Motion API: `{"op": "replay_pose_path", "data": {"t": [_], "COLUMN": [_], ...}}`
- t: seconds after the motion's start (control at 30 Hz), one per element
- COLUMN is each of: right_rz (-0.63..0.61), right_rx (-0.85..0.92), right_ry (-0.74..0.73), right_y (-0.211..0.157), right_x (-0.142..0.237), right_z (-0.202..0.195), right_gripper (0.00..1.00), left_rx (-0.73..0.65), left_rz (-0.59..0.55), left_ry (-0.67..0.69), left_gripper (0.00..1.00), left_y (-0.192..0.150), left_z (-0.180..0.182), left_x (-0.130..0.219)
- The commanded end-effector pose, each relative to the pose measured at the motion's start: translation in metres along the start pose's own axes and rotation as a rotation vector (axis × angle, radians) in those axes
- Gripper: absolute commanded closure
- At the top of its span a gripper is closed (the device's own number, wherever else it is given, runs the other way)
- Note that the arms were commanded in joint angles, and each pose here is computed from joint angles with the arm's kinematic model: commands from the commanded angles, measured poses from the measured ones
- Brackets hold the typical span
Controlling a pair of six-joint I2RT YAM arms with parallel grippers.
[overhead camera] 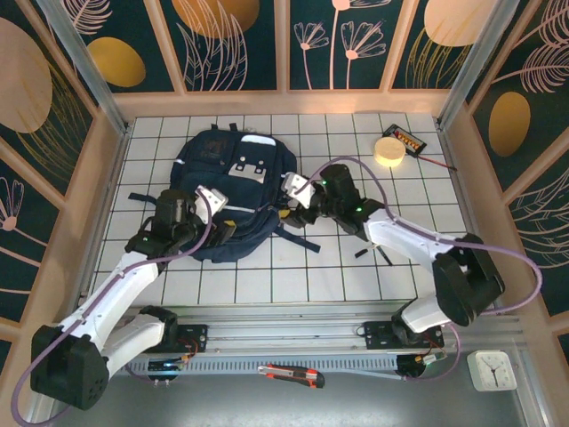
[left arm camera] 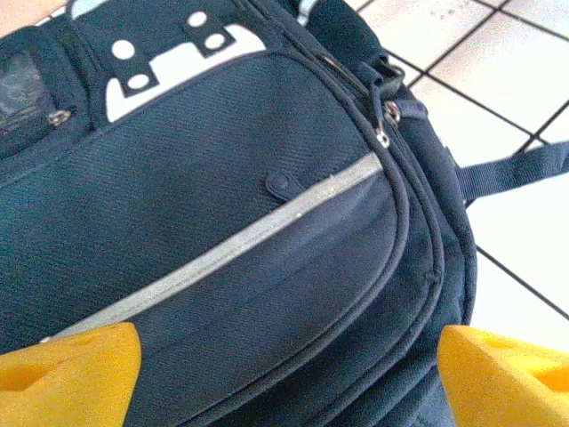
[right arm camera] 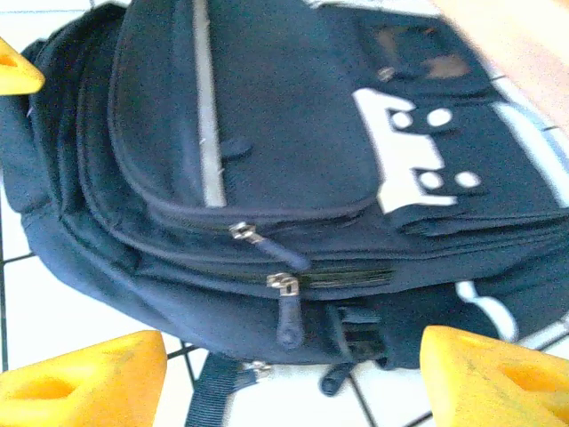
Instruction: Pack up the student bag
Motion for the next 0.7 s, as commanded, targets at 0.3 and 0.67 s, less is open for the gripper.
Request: {"op": "replay_pose_path", "data": {"t": [0.3,0.67], "right_rz": [0.066,0.101], "right_rx": [-0.065,-0.116], "right_ry": [0.128,0.169], "right_y": [-0.022,-0.029], "right_x": [-0.063,-0.08], "right_z": [-0.021,-0.038], "right_gripper": [0.36,0.51], "left_rx": [-0.11,-0.171], "left_rz": [0.055,0.072], "left_ry": [-0.006,-0.045], "left_gripper": [0.12,0.11], "left_y": [-0.019,-0.031], "left_z": [-0.012,-0.022], "left_x": [-0.006,-0.015]}}
Point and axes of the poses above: each hand's point on the last joint's axis, 136 mm out from that joint toward the fingers, its own x axis back along the fingers, its own z axis along the line the jaws close on, y = z × x, the point moved 9 cm from there along x, back along the fingers, and after that the axes turned 13 degrees about -x, right-handed, at the moved point
